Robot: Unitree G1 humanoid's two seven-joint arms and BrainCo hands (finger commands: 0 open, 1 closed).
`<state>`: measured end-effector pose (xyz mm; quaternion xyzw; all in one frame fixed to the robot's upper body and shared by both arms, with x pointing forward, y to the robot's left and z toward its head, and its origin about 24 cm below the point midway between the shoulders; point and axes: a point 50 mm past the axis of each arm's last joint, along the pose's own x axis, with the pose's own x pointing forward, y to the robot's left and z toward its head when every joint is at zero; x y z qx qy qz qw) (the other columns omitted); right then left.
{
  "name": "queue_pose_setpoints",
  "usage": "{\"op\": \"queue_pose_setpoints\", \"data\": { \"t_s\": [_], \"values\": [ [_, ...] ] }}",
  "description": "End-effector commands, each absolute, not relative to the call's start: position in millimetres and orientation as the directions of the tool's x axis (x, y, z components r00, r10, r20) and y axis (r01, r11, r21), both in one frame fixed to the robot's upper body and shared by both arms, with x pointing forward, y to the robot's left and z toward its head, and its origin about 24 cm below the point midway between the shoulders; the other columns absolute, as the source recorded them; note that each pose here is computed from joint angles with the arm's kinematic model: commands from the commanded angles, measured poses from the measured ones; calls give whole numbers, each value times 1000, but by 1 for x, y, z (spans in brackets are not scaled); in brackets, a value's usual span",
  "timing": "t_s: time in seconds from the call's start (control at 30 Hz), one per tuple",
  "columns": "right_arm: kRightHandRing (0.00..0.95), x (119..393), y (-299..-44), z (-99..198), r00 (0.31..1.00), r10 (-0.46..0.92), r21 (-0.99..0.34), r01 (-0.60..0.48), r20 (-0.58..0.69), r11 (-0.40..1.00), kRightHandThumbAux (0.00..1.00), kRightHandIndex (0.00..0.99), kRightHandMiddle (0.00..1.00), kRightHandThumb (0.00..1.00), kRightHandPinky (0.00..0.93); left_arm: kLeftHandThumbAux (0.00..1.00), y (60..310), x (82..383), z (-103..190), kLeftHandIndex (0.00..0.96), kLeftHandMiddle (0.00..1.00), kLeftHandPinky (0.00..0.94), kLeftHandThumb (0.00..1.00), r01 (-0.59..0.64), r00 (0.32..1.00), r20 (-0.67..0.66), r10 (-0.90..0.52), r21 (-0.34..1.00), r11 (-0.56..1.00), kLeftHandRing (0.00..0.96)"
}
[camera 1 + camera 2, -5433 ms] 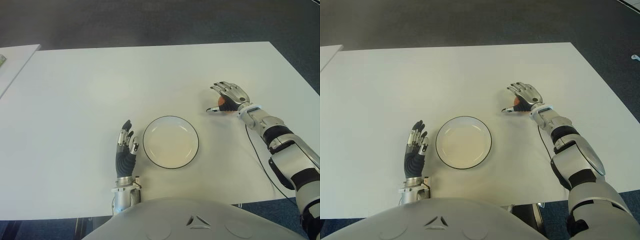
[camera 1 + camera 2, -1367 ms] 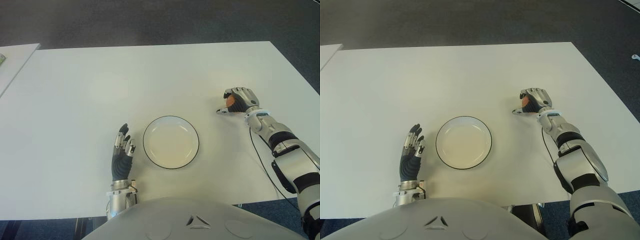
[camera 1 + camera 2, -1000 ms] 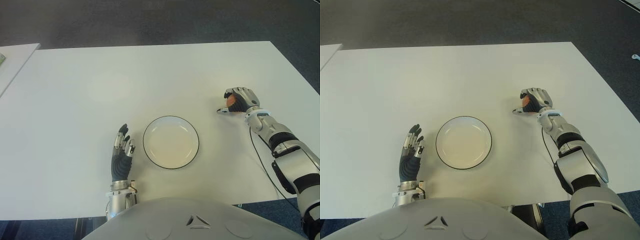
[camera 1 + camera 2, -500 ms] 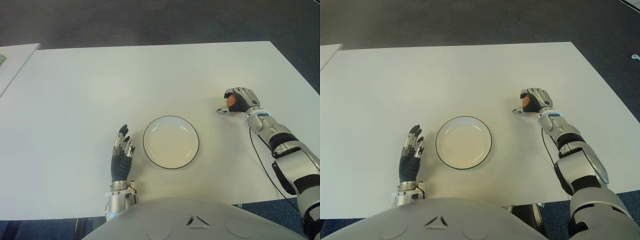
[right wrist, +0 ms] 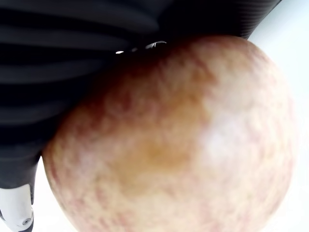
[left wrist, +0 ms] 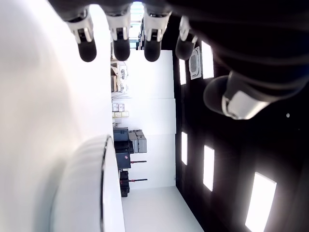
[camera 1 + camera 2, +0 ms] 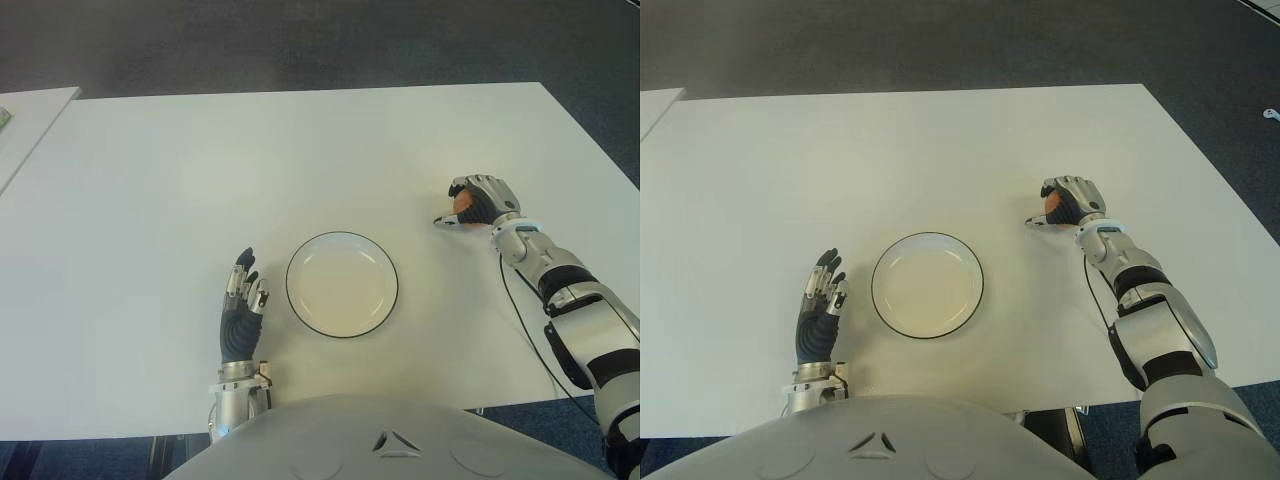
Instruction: Put the apples into the plate.
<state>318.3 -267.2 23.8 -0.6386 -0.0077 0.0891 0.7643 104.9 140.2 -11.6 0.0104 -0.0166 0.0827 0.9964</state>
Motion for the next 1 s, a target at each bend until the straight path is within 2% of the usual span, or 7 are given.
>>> {"op": "queue_pose_setpoints", "data": {
  "t_s": [0.03, 0.23, 0.57, 0.67, 0.73, 0.87, 1.0],
  "values": [
    [760, 295, -264, -10, 955, 161, -949, -274, -249, 158, 711, 442, 838, 729, 350, 439, 141, 103, -13, 0, 0, 0, 0, -152, 988, 13, 152, 26, 988, 0],
    [740, 296, -265, -10, 956, 149, -950, -274, -252, 152, 711, 442, 833, 730, 238, 446, 141, 104, -14, 0, 0, 0, 0, -146, 989, 12, 145, 26, 989, 0],
    [659, 300, -267, -4, 957, 148, -954, -270, -250, 132, 712, 443, 752, 728, 255, 443, 140, 107, -15, 0, 0, 0, 0, -149, 989, 14, 149, 26, 988, 0],
    [657, 301, -268, -3, 958, 150, -955, -265, -245, 132, 713, 443, 746, 728, 316, 441, 139, 108, -15, 0, 0, 0, 0, -153, 988, 15, 152, 20, 988, 0],
    [677, 301, -268, -2, 959, 151, -956, -262, -242, 134, 712, 443, 752, 728, 443, 439, 139, 108, -15, 0, 0, 0, 0, -155, 988, 16, 155, 17, 988, 0],
    [704, 301, -268, -2, 959, 147, -956, -262, -243, 132, 712, 442, 767, 728, 509, 436, 138, 108, -15, 0, 0, 0, 0, -159, 987, 20, 159, 15, 987, 0],
    [718, 301, -268, -3, 958, 146, -955, -265, -246, 130, 712, 442, 780, 727, 500, 435, 138, 108, -15, 0, 0, 0, 0, -160, 987, 15, 160, 12, 987, 0]
  ]
}}
